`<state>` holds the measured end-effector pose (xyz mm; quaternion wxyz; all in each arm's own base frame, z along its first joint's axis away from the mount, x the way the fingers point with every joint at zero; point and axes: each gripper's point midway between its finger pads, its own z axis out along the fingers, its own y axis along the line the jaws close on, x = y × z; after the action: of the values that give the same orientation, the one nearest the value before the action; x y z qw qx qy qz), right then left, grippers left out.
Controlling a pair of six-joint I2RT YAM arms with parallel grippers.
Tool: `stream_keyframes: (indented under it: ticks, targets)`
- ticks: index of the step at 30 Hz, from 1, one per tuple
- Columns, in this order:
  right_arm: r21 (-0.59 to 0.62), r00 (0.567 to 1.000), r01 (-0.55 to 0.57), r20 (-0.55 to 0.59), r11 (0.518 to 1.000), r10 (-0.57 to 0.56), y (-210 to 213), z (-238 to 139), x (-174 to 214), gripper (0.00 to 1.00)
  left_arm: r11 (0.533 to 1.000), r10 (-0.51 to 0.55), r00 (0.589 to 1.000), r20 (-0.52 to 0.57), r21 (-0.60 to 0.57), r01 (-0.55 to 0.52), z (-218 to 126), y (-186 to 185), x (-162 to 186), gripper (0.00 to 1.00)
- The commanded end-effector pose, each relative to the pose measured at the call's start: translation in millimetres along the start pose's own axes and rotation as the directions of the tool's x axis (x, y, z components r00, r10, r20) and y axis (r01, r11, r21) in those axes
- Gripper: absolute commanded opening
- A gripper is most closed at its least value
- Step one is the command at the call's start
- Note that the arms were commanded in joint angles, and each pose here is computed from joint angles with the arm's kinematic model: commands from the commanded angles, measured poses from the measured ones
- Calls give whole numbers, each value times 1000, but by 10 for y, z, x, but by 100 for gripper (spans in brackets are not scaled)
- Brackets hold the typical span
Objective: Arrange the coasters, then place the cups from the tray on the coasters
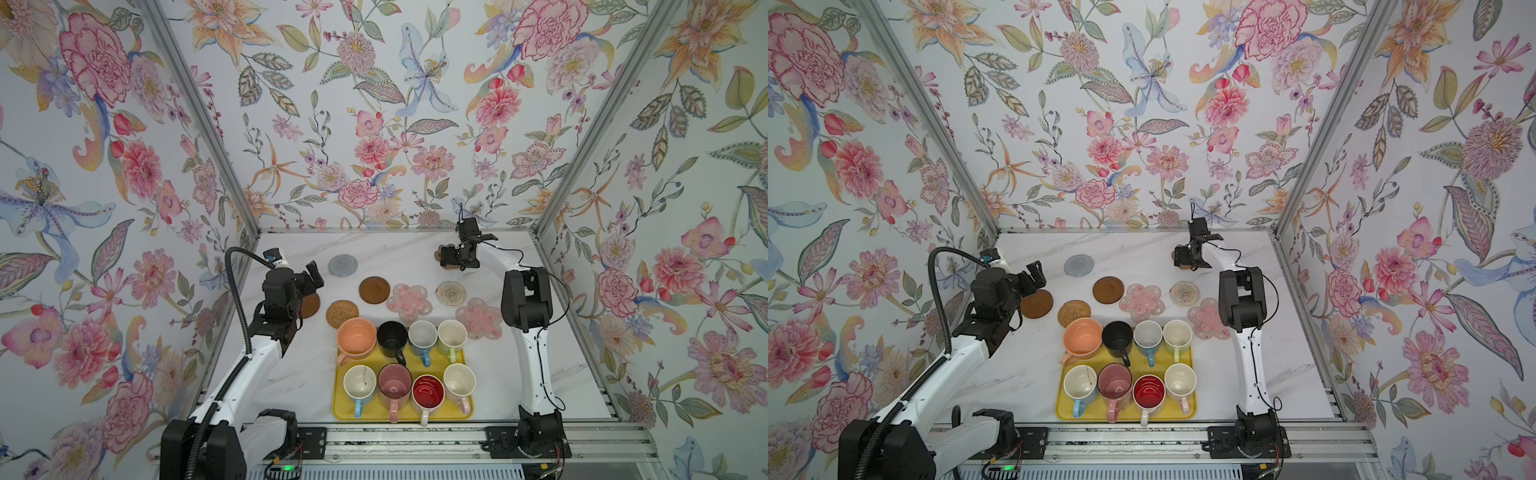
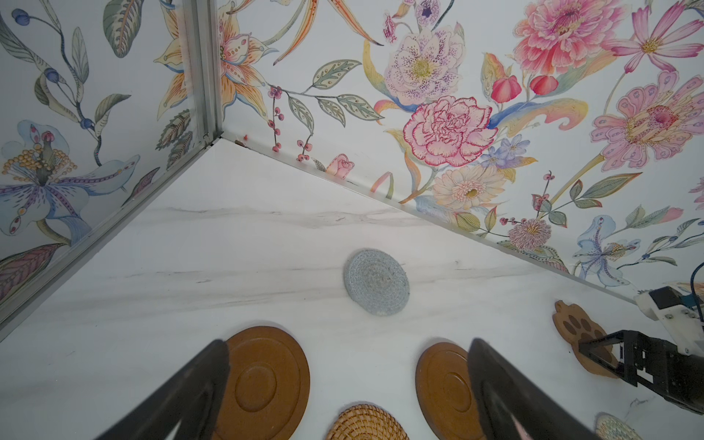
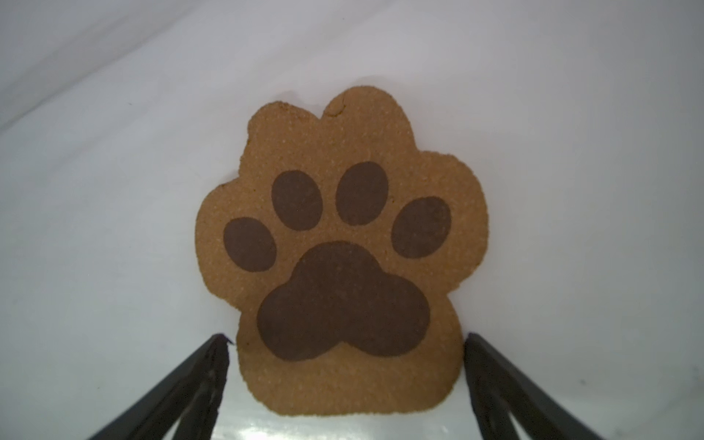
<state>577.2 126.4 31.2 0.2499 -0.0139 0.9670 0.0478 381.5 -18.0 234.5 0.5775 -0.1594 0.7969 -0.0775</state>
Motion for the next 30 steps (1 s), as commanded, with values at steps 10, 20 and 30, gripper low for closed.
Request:
stream_keyframes:
  ticks: [10, 20, 30]
  targets:
    - [159, 990, 13, 139, 987, -36, 42, -736, -43, 98, 1000, 16, 1000, 11, 3, -16, -14, 23, -1, 99]
    - [120, 991, -26, 132, 992, 10, 169, -1184, 668, 94, 999, 40, 999, 3, -5, -40, 42, 10, -28, 99]
    - [90, 1000, 13, 6, 996, -13, 395, -1203, 1320, 81, 999, 46, 999, -10, -13, -46, 87, 26, 17, 99]
